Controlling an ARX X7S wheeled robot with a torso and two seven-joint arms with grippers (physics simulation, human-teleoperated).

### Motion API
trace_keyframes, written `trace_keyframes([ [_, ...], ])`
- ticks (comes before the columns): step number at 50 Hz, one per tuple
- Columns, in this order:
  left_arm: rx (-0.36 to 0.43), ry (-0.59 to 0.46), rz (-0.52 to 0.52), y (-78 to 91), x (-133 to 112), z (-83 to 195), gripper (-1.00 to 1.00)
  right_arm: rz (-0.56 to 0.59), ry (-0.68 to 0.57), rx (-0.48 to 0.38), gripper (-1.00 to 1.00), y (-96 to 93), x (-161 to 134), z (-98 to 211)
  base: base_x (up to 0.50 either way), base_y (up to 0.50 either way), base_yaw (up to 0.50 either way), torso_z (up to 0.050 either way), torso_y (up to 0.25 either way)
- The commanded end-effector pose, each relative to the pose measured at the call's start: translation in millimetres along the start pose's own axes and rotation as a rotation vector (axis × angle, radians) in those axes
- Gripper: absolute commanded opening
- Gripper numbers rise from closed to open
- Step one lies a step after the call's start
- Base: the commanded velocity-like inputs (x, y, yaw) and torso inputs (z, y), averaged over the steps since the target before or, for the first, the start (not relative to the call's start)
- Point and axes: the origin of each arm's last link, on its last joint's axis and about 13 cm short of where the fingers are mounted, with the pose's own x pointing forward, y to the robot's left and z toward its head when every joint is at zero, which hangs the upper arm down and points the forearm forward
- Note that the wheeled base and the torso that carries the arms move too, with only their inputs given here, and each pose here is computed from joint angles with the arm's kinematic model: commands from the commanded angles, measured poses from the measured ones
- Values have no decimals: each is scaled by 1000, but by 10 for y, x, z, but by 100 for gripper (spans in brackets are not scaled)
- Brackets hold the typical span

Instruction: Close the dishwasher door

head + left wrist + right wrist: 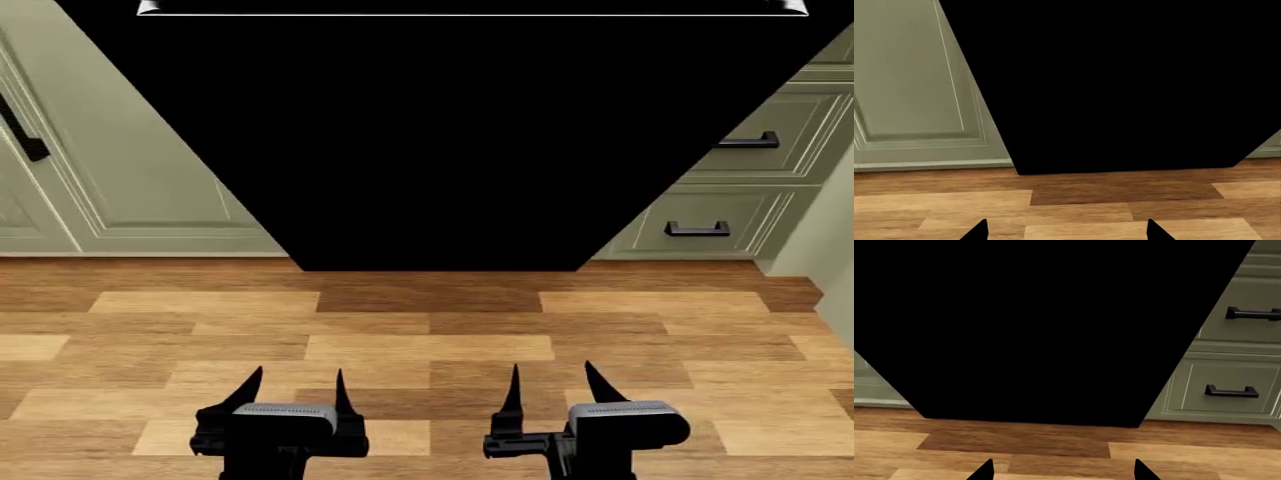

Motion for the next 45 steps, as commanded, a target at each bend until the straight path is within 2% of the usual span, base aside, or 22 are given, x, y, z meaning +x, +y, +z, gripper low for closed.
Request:
trace_keyframes([
  [1, 0, -1, -1, -3, 2, -1, 100, 4, 3, 12, 100, -6, -2, -3, 0, 0, 0, 0, 0],
  [30, 5, -1, -4, -11, -2, -5, 100, 9, 11, 15, 100, -2, -6, 2, 1, 0, 0, 0, 0],
  [45, 4, -2, -4, -10, 3, 0, 100, 10, 10, 9, 100, 3, -5, 4, 129, 0, 0, 0, 0],
])
